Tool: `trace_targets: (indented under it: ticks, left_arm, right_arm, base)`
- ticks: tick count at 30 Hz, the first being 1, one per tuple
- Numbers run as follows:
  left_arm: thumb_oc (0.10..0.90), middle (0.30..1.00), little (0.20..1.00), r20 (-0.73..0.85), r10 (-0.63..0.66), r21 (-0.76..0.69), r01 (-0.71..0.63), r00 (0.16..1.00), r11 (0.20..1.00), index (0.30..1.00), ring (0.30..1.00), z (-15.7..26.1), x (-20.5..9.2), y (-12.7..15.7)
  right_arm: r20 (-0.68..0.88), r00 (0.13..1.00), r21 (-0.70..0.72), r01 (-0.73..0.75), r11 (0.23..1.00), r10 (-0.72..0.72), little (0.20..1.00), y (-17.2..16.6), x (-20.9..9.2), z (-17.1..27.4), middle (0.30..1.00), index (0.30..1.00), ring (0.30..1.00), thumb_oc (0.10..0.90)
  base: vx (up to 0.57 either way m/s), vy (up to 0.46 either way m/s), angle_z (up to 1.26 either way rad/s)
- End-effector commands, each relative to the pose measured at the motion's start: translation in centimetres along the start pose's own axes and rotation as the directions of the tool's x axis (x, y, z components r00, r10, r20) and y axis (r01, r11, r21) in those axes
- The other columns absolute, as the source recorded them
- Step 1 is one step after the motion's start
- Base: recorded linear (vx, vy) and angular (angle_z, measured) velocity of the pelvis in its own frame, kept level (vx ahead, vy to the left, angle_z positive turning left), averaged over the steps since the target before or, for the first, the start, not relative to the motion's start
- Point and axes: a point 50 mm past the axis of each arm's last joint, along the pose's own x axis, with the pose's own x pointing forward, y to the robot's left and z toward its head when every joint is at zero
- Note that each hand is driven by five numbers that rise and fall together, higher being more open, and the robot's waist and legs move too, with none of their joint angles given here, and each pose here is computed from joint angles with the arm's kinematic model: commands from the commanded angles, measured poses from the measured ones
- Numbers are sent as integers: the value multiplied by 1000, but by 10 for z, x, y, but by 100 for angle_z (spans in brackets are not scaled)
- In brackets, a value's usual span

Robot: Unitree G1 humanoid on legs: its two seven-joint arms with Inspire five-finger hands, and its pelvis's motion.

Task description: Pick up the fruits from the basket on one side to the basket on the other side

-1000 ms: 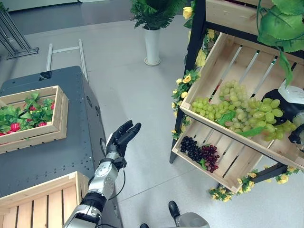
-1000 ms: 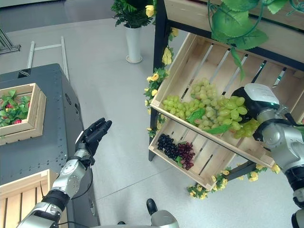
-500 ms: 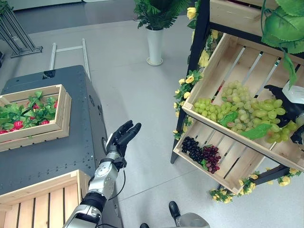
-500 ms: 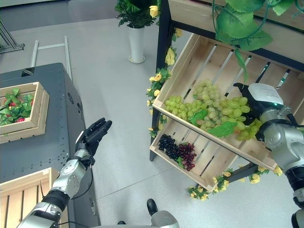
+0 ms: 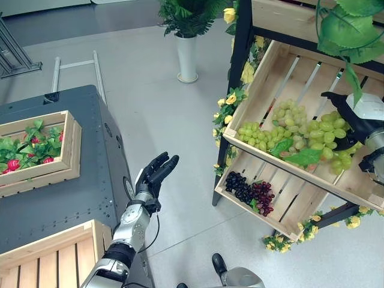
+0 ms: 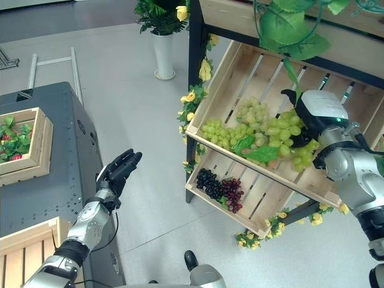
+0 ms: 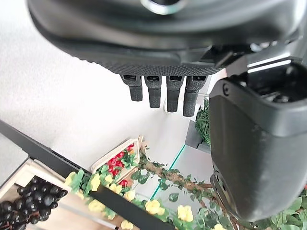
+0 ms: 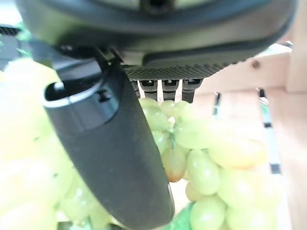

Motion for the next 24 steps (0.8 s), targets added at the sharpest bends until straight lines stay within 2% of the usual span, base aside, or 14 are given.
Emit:
trace_targets:
  ticks: [1,14,24]
  left_arm:
    - [800,900,900,152,-98,28,95,983,995,900,900,30,10,-16]
    - [800,900,900,117,-130,42,126,984,991,900,900,21,10,-24]
    - [800,900,900,116,-107,46,103,987,994,900,900,26,12,-20]
  right_arm:
    - [-8,913,-100,404,909,-407,900,-96,2,-11,900,900,900,800]
    - [-21,939,-104,338,935,-342,900,-116,19,-7,900,900,900,800]
    - [-2,977,-33,213,976,-213,900,-93,23,-2,900,900,900,800]
  base:
    - [0,0,0]
    - [0,0,0]
    - [0,0,0]
